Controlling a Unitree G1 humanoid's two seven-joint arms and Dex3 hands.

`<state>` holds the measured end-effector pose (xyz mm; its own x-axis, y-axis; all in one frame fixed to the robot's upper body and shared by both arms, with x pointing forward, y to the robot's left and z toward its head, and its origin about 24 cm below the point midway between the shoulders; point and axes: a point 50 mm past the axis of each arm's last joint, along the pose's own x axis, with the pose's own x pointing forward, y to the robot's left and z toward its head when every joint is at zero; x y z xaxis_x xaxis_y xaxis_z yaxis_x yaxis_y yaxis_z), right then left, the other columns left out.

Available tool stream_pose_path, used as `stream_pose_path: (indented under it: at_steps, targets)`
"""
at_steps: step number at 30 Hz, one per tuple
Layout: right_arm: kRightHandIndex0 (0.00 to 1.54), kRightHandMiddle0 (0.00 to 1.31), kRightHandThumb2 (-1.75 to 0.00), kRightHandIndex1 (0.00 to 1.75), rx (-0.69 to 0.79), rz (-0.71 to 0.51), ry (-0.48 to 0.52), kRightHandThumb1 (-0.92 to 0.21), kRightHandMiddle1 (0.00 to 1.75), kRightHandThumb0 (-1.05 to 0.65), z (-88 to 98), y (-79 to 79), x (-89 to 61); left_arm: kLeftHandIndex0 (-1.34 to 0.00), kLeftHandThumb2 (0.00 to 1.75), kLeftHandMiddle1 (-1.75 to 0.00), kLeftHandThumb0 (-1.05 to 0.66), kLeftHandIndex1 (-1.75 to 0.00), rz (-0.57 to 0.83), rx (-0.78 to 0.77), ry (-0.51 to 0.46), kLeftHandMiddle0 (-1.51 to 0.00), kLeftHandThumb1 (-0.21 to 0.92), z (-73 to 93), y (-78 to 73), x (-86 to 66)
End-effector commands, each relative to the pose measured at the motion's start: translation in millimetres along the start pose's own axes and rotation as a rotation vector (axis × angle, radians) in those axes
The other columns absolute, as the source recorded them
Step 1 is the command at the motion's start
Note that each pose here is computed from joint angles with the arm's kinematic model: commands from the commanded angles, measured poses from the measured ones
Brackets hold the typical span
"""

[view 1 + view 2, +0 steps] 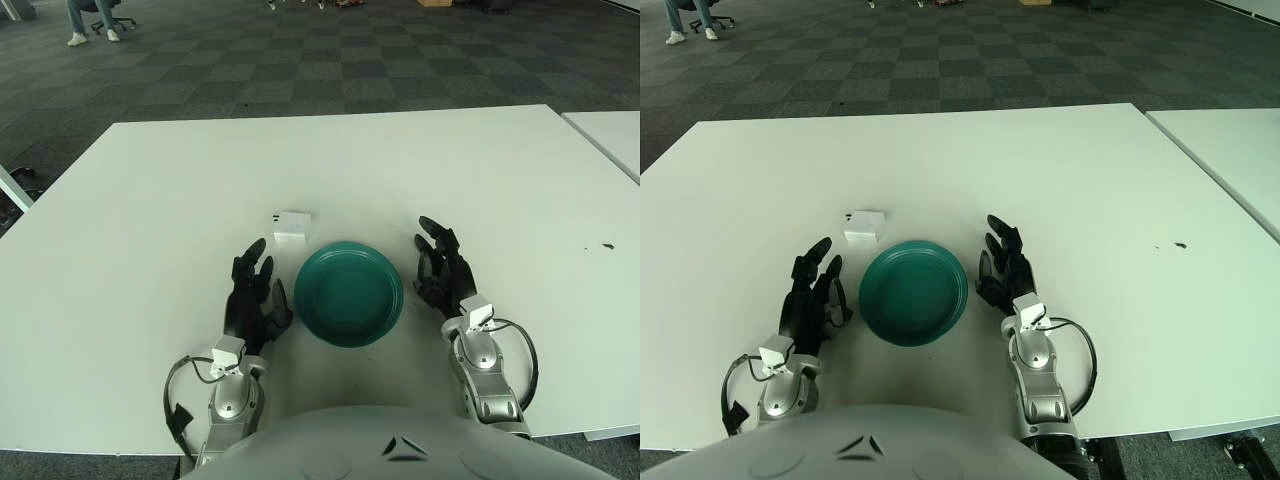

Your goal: Put the charger into the plate.

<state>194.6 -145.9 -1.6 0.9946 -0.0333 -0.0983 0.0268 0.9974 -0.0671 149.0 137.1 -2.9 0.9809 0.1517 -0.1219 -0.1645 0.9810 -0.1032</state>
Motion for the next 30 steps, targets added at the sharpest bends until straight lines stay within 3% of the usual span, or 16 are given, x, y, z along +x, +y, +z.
stream_pose_path:
  at_steps: [1,6,10,17,20,23,27,30]
  targets:
    - [0.33,0.0,-0.87,0.01,0.0,0.001,0.208,-0.92,0.61,-0.63,-35.1,1.1,-14.5,0.0,1.0,0.0,-0.86,-0.72,-0.004,-0.003,0.074,-0.36,0.92,-9.8,3.7,-2.0]
    - [0.33,0.0,-0.87,0.01,0.001,0.004,0.203,-0.92,0.61,-0.62,-34.5,2.0,-12.8,0.0,1.01,-0.01,-0.85,-0.75,-0.003,-0.028,0.068,-0.37,0.92,-2.5,3.6,-1.3]
    - [0.34,0.0,-0.87,0.01,-0.001,0.011,0.194,-0.92,0.63,-0.63,-32.6,2.4,-9.9,0.0,1.01,-0.01,-0.84,-0.77,0.006,-0.038,0.039,-0.37,0.92,15.2,-2.5,0.6]
    - [0.38,0.0,-0.86,0.02,0.001,0.018,0.19,-0.92,0.67,-0.62,-30.5,5.6,-6.4,-0.01,0.96,0.0,-0.85,-0.8,0.02,0.092,-0.054,-0.34,0.92,42.6,-1.8,17.1]
    - [0.4,0.0,-0.86,0.03,0.003,0.02,0.192,-0.92,0.69,-0.62,-30.7,6.4,-4.9,0.0,0.93,0.0,-0.84,-0.82,-0.017,0.349,-0.191,-0.33,0.92,59.9,7.2,34.2]
    - [0.41,0.0,-0.86,0.03,0.009,0.017,0.203,-0.92,0.7,-0.64,-32.0,6.6,-3.7,0.0,0.88,0.0,-0.89,-0.71,-0.052,0.705,-0.294,-0.29,0.92,72.6,19.3,57.5]
    - [0.43,0.0,-0.85,0.04,0.011,0.014,0.207,-0.92,0.7,-0.66,-33.5,6.1,-2.5,0.0,0.85,0.0,-0.99,-0.59,-0.068,0.985,-0.395,-0.25,0.92,80.6,26.8,85.0]
    - [0.43,0.0,-0.85,0.04,0.011,0.014,0.205,-0.92,0.7,-0.67,-34.3,6.0,-1.8,0.0,0.84,0.0,-1.03,-0.54,-0.075,1.101,-0.436,-0.23,0.92,82.9,27.6,94.4]
